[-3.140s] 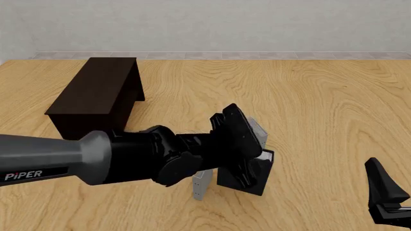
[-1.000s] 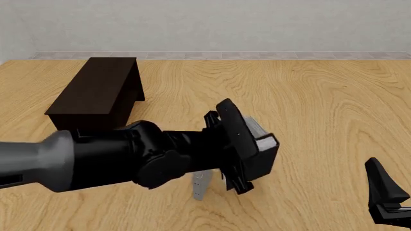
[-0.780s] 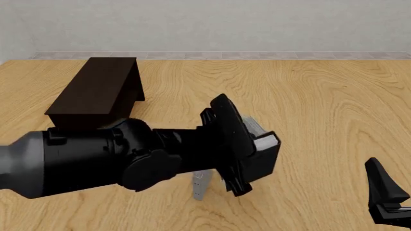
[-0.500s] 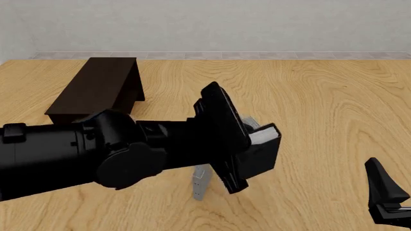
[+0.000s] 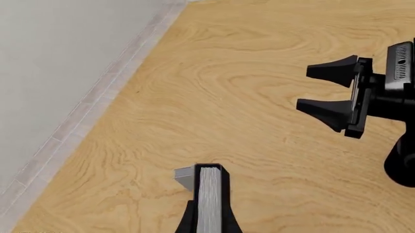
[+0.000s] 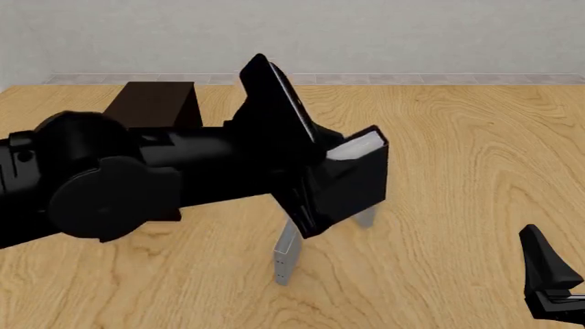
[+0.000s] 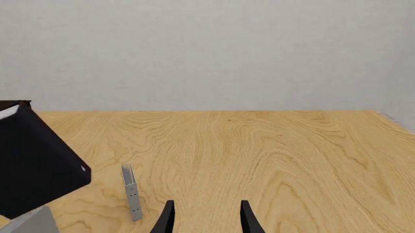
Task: Pick up the book in the middle and place it on the cabinet shelf.
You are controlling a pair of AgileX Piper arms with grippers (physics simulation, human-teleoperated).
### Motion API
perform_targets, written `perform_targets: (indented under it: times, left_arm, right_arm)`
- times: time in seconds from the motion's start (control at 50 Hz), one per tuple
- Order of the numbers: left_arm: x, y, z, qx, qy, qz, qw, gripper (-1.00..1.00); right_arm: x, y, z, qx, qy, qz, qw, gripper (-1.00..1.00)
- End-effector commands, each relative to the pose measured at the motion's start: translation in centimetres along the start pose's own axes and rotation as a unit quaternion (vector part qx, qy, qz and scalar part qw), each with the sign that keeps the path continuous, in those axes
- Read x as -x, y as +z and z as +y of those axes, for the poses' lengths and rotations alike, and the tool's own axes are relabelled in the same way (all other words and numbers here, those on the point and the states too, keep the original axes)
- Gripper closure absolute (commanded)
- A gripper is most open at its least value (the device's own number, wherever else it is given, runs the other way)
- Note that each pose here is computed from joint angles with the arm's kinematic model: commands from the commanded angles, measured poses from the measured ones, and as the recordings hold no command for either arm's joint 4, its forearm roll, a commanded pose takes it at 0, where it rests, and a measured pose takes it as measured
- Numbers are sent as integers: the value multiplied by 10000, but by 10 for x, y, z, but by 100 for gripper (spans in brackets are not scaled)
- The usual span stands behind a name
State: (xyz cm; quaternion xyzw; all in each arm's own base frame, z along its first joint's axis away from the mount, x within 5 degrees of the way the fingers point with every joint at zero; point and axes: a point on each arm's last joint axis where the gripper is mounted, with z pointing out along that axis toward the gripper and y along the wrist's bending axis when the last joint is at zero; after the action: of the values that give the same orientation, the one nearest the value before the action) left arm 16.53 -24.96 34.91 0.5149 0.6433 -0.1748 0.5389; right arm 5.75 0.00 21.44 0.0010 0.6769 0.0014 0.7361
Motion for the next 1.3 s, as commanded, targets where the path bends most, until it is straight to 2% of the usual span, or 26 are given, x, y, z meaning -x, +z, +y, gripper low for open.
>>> perform_targets:
  times: [0.02, 0.24, 0.4, 0.56, 0.66, 0.72, 0.74, 0.76, 0.86, 0.92, 0.98, 1.06, 1.12, 1.14, 1.18, 1.22, 1.3]
  left_arm:
    - [20, -23, 21, 370, 196, -319, 9986, 100]
    - [18, -28, 35, 643, 368, -323, 9967, 100]
    - [28, -40, 58, 1081, 322, -519, 9923, 100]
    - [24, -44, 71, 1350, 410, -520, 9886, 100]
    - [23, -49, 89, 1765, 532, -636, 9808, 100]
    - [23, -52, 88, 1786, 556, -651, 9802, 100]
    - [21, -54, 92, 1892, 618, -693, 9775, 100]
    - [22, -53, 91, 1857, 600, -669, 9785, 100]
    - [15, -57, 96, 2055, 751, -677, 9734, 100]
    - [15, -62, 102, 2204, 702, -735, 9701, 100]
    - [20, -69, 111, 2369, 430, -849, 9669, 100]
    - [14, -74, 114, 2546, 406, -927, 9617, 100]
    - [9, -74, 114, 2589, 441, -900, 9607, 100]
    - [3, -74, 120, 2713, 386, -874, 9577, 100]
    - [1, -74, 120, 2749, 451, -860, 9565, 100]
    - [0, -76, 124, 2797, 363, -846, 9557, 100]
    - [-2, -81, 132, 3020, 434, -876, 9483, 100]
  right_arm:
    - [0, 0, 0, 0, -1, -1, 10000, -100]
    - [0, 0, 0, 1, 0, 0, 10000, -100]
    - [0, 0, 0, -1, 0, 0, 10000, -100]
    - [0, 0, 0, 1, 0, 0, 10000, -100]
    - [0, 0, 0, 1, 0, -1, 10000, -100]
    - [0, 0, 0, 0, 1, 0, 10000, -100]
    - [0, 0, 0, 0, -1, 0, 10000, -100]
    - [0, 0, 0, 0, -1, 0, 10000, -100]
    - [0, 0, 0, -1, 0, -1, 10000, -100]
    - [0, 0, 0, 1, 1, 1, 10000, -100]
    - [0, 0, 0, 0, -1, 1, 10000, -100]
    - [0, 0, 0, 0, 1, 1, 10000, -100]
    - [0, 0, 0, 0, 0, 0, 10000, -100]
    - [0, 0, 0, -1, 0, -1, 10000, -100]
    - [0, 0, 0, 0, 0, 1, 10000, -100]
    - [0, 0, 0, 0, 0, 0, 10000, -100]
    - [0, 0, 0, 0, 0, 0, 10000, -100]
